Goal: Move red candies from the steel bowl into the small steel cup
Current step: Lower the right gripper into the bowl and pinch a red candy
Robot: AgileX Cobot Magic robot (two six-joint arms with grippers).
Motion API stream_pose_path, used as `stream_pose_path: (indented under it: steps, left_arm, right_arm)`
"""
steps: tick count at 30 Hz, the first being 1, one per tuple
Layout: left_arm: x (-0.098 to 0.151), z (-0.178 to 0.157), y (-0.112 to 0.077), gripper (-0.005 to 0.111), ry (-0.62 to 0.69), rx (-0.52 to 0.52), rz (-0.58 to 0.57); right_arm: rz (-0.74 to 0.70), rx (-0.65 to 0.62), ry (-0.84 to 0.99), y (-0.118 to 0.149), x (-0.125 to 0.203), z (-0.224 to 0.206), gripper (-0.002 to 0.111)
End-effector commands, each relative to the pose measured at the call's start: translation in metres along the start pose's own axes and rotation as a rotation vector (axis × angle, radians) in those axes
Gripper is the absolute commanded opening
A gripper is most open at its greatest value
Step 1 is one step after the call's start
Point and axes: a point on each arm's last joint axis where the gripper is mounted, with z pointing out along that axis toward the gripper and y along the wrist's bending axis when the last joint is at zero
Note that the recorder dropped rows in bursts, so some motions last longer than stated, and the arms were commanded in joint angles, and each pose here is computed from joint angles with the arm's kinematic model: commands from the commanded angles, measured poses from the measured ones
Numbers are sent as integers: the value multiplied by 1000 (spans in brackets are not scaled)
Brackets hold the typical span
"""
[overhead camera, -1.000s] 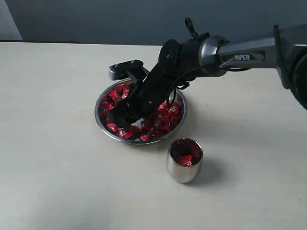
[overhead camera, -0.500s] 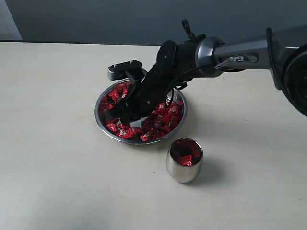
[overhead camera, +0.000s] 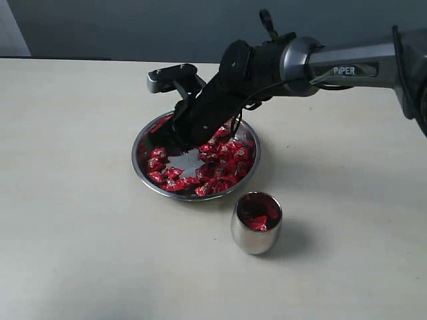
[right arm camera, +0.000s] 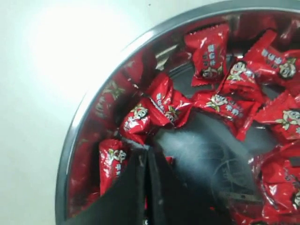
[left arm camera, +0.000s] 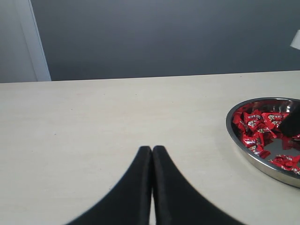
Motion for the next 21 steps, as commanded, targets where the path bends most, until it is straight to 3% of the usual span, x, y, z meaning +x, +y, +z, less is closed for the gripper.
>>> stream_pose_path:
  steps: [1, 4, 7, 9, 21]
  left_arm:
    - [0, 0, 0, 0, -6, 7, -3]
    - [0, 0, 0, 0, -6, 7, -3]
    - [0, 0, 0, 0, -6, 7, -3]
    - [0, 0, 0, 0, -6, 7, -3]
    - [0, 0, 0, 0, -6, 7, -3]
  right_arm:
    - [-36, 11, -3, -2, -2, -4, 0]
    - [-60, -10, 37, -1, 3, 0, 12]
    - [-61, -15, 59, -3, 7, 6, 37]
    - [-58, -14, 66, -4, 9, 10, 48]
    - [-44, 0, 90, -12, 18, 28, 44]
